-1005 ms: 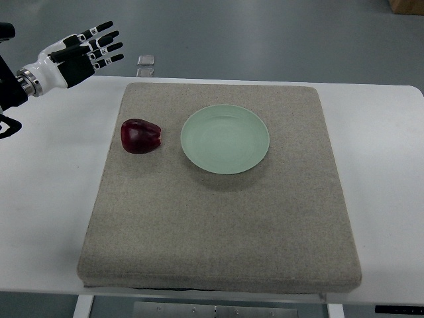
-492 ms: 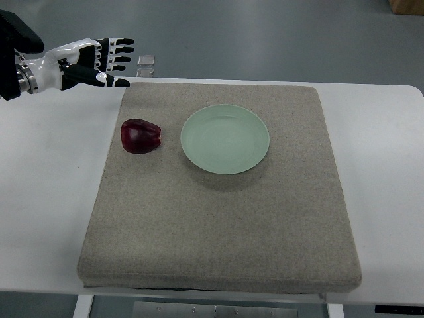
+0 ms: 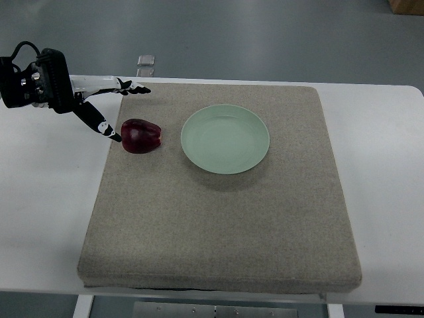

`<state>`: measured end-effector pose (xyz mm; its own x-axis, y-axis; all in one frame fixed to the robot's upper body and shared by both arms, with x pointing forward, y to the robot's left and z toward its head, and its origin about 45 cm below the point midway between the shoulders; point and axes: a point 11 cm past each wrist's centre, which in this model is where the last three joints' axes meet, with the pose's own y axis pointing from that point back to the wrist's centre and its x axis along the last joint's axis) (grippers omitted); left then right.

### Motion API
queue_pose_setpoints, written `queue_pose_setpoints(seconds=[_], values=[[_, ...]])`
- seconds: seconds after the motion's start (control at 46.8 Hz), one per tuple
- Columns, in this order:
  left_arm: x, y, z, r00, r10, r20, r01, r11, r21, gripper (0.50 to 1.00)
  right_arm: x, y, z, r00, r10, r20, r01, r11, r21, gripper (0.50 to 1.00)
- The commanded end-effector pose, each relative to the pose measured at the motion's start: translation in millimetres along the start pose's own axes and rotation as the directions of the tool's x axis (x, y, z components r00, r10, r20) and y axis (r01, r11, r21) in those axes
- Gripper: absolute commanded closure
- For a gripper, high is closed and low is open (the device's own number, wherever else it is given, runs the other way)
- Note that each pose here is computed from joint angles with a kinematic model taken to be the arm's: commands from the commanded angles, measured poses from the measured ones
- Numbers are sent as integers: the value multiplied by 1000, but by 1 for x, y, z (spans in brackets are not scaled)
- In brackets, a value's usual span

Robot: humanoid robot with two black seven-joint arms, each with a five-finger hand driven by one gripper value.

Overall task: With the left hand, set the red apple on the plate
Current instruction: 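Lower the left hand onto the red apple, fingers around it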

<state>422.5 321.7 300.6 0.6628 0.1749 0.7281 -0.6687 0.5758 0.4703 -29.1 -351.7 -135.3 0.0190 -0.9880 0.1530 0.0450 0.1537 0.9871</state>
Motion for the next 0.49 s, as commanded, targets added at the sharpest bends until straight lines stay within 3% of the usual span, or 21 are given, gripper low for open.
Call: queue_pose_setpoints(seconds=[0.0,0.47], values=[[-1,-3,1,1000,3,15,-3,1000,-3,501,0,0,0,1000,0,-1,0,1000,0,570],[-29,-38,1,994,-53,92,51,998,26,501,0,0,0,1000,0,-1,0,1000,0,568]])
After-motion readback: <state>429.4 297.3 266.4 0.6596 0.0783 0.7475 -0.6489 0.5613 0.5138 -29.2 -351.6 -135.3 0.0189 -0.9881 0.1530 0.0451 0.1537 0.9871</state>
